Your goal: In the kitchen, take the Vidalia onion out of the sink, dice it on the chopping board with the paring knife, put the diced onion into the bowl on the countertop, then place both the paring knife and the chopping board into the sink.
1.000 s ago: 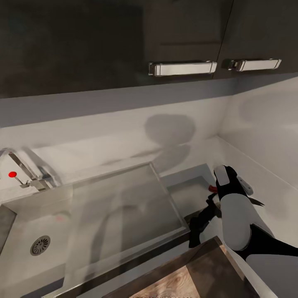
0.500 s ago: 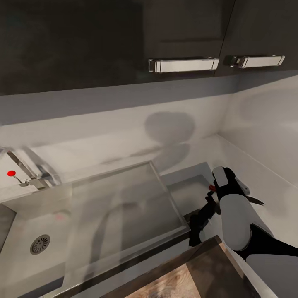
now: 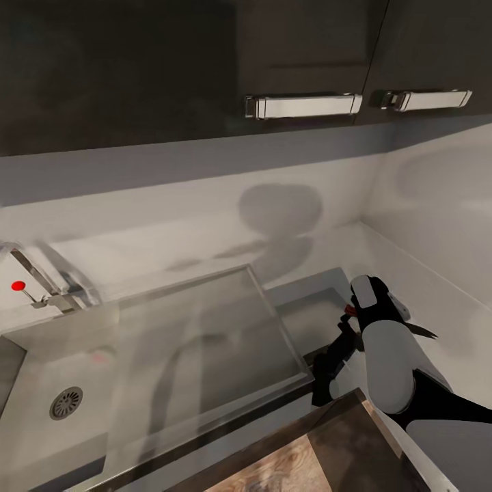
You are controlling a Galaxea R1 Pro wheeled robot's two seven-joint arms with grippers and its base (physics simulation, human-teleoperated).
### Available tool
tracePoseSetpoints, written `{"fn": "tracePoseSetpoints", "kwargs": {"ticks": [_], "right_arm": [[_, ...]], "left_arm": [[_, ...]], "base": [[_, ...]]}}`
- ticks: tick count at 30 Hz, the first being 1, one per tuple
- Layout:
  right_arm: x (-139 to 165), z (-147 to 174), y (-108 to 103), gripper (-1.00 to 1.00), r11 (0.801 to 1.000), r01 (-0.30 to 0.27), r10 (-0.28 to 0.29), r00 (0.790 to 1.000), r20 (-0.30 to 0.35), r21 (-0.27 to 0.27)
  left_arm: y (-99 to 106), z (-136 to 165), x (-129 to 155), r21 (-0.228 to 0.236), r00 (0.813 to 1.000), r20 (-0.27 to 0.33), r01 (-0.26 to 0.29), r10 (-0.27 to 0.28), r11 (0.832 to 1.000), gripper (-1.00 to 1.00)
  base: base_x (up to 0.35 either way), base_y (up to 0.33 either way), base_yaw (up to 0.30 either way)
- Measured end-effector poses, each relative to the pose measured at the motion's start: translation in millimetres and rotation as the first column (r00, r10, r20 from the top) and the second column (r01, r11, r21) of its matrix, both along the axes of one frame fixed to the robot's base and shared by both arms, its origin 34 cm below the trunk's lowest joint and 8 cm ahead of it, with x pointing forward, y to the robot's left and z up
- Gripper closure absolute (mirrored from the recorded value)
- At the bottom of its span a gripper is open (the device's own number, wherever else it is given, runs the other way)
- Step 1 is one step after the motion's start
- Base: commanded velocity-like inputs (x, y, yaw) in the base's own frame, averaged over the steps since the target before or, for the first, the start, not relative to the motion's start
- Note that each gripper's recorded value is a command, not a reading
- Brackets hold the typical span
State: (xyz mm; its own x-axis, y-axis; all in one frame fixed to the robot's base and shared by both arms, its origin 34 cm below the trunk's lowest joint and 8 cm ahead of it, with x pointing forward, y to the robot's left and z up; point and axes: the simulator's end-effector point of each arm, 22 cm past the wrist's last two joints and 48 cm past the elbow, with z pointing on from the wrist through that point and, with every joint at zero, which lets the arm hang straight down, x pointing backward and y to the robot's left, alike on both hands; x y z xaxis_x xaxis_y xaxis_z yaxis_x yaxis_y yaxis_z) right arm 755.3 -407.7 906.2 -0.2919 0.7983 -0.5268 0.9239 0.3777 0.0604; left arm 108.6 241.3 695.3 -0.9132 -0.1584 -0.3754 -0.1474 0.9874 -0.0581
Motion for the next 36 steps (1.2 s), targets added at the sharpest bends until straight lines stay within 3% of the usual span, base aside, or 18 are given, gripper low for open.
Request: {"fn": "tracePoseSetpoints", "kwargs": {"ticks": [16, 22, 36], "right_arm": [[1, 1, -4, -1.00, 1.000, -0.003, 0.003, 1.000, 0.003, -0.005], [13, 3, -2, -1.00, 0.999, -0.037, 0.036, 0.998, 0.052, 0.004], [15, 2, -2, -1.00, 0.999, -0.044, 0.044, 0.997, 0.063, 0.006]], "left_arm": [[0, 0, 0, 0.000, 1.000, -0.001, 0.000, 0.000, 1.000, -1.00], [0, 0, -3, -0.001, 1.000, -0.007, 0.000, 0.000, 1.000, -1.00], [0, -1, -4, -0.001, 1.000, -0.008, 0.001, -0.001, 1.000, -1.00]], "base": [[0.000, 0.000, 0.000], [0.000, 0.000, 0.000], [0.000, 0.000, 0.000]]}}
